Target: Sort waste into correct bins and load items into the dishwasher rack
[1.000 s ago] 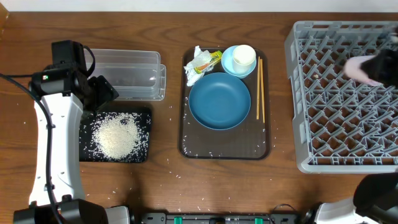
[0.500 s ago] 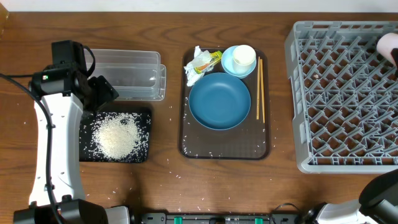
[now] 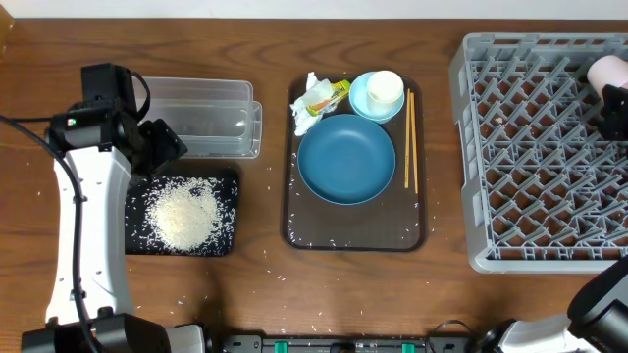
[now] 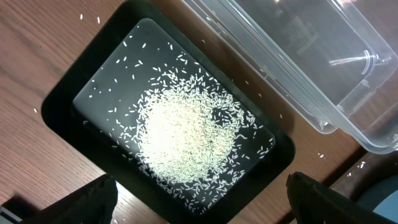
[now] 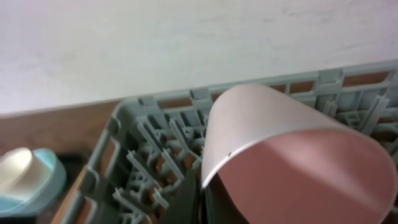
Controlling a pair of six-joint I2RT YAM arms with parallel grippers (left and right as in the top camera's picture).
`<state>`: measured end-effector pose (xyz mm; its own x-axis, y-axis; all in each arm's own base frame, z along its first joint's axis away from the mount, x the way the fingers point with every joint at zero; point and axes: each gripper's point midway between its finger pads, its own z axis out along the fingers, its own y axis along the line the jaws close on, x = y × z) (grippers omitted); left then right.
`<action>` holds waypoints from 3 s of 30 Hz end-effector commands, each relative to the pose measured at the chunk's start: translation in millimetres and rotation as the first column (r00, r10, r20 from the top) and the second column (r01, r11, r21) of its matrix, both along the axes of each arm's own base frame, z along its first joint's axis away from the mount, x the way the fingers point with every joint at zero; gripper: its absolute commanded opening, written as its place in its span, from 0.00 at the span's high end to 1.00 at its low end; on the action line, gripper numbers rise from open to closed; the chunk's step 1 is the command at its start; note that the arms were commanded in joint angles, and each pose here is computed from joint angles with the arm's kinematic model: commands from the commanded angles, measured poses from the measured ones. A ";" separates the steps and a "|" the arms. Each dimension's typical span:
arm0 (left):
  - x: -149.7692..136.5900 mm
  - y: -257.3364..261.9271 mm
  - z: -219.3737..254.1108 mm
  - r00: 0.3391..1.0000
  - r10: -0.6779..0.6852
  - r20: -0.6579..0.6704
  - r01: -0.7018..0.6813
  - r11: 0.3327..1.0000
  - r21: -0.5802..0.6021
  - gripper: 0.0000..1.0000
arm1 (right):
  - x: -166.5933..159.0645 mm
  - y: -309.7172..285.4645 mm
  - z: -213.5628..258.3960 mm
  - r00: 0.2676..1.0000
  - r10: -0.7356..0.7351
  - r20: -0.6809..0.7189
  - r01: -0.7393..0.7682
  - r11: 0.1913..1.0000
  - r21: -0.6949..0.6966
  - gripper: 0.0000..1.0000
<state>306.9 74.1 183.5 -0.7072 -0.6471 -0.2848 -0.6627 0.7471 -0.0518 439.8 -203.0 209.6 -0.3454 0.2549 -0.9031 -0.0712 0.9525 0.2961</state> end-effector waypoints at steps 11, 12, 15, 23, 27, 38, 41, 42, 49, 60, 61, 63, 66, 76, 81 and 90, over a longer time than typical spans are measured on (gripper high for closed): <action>-2.6 0.2 2.6 1.000 0.007 0.010 -0.007 1.000 0.001 0.10 | -7.5 -30.9 -41.7 0.990 0.098 0.104 -0.134 0.886 0.444 0.99; -2.6 0.2 2.6 1.000 0.007 0.010 -0.007 1.000 0.001 0.10 | -7.9 -33.6 -44.4 0.990 0.092 0.104 -0.130 0.880 0.457 0.99; -2.6 0.2 2.6 1.000 0.007 0.010 -0.007 1.000 0.001 0.10 | -8.0 -36.2 -53.4 0.992 0.088 0.094 -0.122 0.869 0.479 0.99; -2.6 0.2 2.6 1.000 0.007 0.010 -0.007 1.000 0.001 0.10 | -4.6 -19.1 -56.7 0.986 0.144 0.084 -0.166 0.834 0.525 0.99; -2.6 0.2 2.6 1.000 0.007 0.010 -0.007 1.000 0.001 0.10 | -3.7 -15.0 -56.4 0.984 0.155 0.082 -0.175 0.824 0.538 0.99; -2.6 0.2 2.6 1.000 0.007 0.010 -0.007 1.000 0.001 0.10 | -3.3 -16.6 -62.2 0.985 0.153 0.085 -0.175 0.855 0.488 0.99; -2.6 0.2 2.6 1.000 0.007 0.010 -0.007 1.000 0.001 0.10 | -4.8 -20.8 -69.1 0.990 0.129 0.057 -0.140 0.854 0.501 0.99; -2.6 0.2 2.6 1.000 0.007 0.010 -0.007 1.000 0.001 0.10 | -5.5 -24.5 -73.3 0.993 0.108 0.039 -0.113 0.853 0.509 0.99; -2.6 0.2 2.6 1.000 0.007 0.010 -0.007 1.000 0.001 0.10 | -13.0 -30.4 -83.9 0.996 0.090 0.002 -0.078 0.849 0.523 0.96; -2.6 0.2 2.6 1.000 0.007 0.010 -0.007 1.000 0.001 0.10 | -40.3 -66.2 -52.1 0.995 0.054 0.081 -0.091 0.806 0.585 0.62; -2.6 0.2 2.6 1.000 0.007 0.010 -0.007 1.000 0.001 0.10 | -42.6 -69.8 -50.0 0.995 0.045 0.084 -0.086 0.801 0.593 0.64; -2.6 0.2 2.6 1.000 0.007 0.010 -0.007 1.000 0.001 0.10 | -47.2 -77.4 -46.4 0.997 0.021 0.080 -0.066 0.783 0.618 0.69; -2.6 0.2 2.6 1.000 0.007 0.010 -0.007 1.000 0.001 0.10 | -51.7 -82.8 -42.5 0.997 0.004 0.078 -0.052 0.775 0.630 0.75; -2.6 0.2 2.6 1.000 0.007 0.010 -0.007 1.000 0.001 0.10 | -54.7 -64.4 6.3 0.993 0.051 0.105 -0.108 0.746 0.658 0.58; -2.6 0.2 2.6 1.000 0.007 0.010 -0.007 1.000 0.001 0.10 | -74.9 -22.2 51.0 0.959 0.252 0.129 -0.272 0.699 0.662 0.19; -2.6 0.2 2.6 1.000 0.007 0.010 -0.007 1.000 0.001 0.10 | -64.9 35.5 106.4 0.919 0.359 0.163 -0.381 0.702 0.601 0.01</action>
